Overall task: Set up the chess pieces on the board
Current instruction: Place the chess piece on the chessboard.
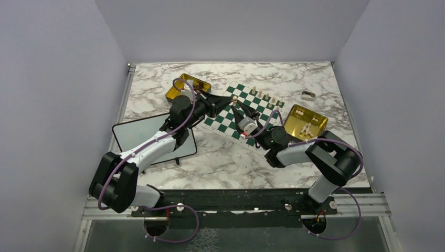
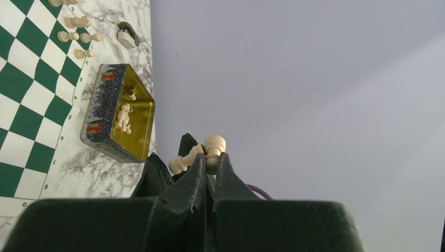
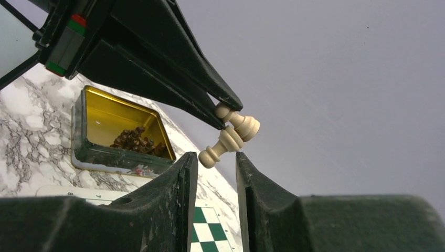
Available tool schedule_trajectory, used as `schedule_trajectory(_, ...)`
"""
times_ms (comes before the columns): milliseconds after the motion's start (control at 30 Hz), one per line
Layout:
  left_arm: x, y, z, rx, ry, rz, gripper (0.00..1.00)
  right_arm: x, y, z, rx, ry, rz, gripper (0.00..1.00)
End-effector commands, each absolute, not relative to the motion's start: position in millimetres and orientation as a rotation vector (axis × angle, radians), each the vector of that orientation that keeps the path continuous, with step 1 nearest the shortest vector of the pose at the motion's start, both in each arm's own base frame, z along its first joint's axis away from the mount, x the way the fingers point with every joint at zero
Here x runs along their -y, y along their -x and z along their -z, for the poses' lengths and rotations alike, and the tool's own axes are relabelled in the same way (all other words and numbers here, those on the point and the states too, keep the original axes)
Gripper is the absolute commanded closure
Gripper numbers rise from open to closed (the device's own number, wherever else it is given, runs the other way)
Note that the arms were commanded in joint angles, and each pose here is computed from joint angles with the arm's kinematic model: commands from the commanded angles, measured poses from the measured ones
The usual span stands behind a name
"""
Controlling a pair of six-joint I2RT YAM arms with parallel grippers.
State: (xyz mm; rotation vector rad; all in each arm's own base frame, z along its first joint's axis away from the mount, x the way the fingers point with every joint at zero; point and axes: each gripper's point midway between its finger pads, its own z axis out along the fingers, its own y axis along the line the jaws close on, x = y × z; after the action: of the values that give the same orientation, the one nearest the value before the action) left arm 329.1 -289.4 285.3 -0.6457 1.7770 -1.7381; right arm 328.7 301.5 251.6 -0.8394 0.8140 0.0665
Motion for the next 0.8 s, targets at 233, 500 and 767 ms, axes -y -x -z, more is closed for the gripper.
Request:
schedule_trajectory(233,284.5,-329.4,-287.0,-1.742,0.672,1.743,1.0,-283.9,-309.1,-317.9,-0.642,0.636,-0.094,0.81)
schedule_trajectory(500,285.9,-330.8,-283.4,-1.754,0.664,1.735,1.0,-275.7,-306.4,-311.1,-0.673,0.629,-0.094,0.93)
schedule_trajectory(767,286.5,-334.7,-283.1,-1.748,0.609,1.69,1.0,-265.6,-295.5,-293.4,-0.727,0.67,-0.106,0.99)
